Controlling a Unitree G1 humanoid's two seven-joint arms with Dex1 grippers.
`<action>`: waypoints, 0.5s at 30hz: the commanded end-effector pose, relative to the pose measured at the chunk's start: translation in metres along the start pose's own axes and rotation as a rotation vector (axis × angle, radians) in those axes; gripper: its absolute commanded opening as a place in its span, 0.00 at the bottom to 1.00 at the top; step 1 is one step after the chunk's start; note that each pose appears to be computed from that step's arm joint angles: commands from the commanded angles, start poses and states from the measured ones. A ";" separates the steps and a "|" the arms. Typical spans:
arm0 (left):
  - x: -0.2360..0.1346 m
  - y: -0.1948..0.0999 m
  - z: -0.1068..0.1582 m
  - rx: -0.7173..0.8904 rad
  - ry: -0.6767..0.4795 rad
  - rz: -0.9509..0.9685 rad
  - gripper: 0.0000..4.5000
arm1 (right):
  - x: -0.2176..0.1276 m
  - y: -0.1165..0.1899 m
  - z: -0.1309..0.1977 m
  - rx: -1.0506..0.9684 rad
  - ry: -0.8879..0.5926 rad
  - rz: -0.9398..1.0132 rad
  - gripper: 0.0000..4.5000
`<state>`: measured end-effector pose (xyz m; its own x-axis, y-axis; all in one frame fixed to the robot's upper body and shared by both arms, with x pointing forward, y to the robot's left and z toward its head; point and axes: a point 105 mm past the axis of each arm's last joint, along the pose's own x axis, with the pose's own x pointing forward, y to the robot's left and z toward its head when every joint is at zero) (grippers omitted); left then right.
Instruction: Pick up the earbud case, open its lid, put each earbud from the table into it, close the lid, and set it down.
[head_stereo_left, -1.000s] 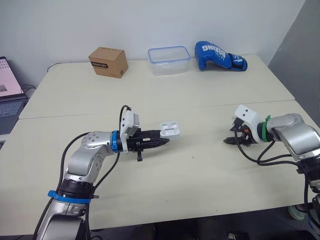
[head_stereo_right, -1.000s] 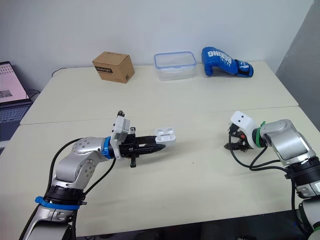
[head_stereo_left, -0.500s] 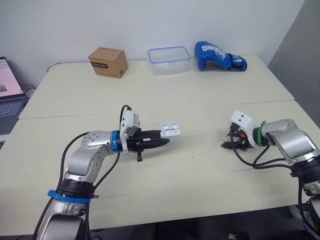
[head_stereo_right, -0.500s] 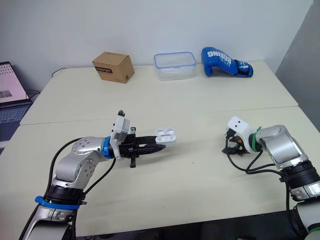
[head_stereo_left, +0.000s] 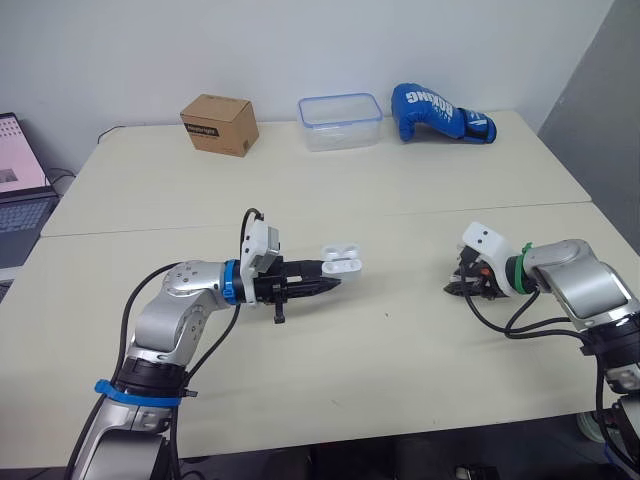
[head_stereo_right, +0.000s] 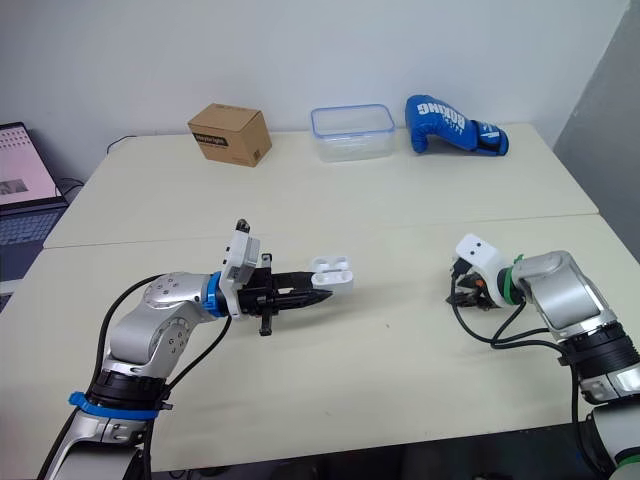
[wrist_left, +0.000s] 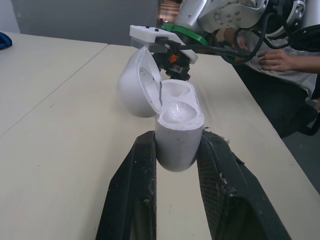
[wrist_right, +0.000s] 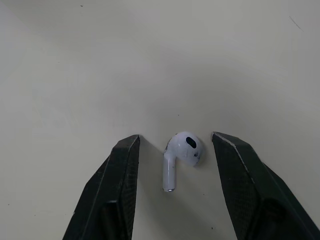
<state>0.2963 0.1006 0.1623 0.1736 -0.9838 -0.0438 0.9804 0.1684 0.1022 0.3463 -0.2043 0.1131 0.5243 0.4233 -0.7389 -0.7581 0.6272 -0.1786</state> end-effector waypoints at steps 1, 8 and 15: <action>0.001 -0.002 0.009 0.047 -0.003 -0.016 0.17 | -0.003 -0.002 -0.009 0.017 0.027 -0.015 0.52; 0.001 -0.003 0.008 0.047 -0.001 -0.016 0.17 | -0.004 0.000 -0.010 0.019 0.032 -0.010 0.48; 0.001 -0.003 0.008 0.047 -0.001 -0.013 0.17 | -0.004 0.001 -0.010 0.018 0.034 -0.005 0.09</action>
<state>0.2962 0.1006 0.1616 0.1748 -0.9834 -0.0480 0.9802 0.1692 0.1029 0.3420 -0.2030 0.1124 0.5157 0.4283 -0.7420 -0.7628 0.6239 -0.1700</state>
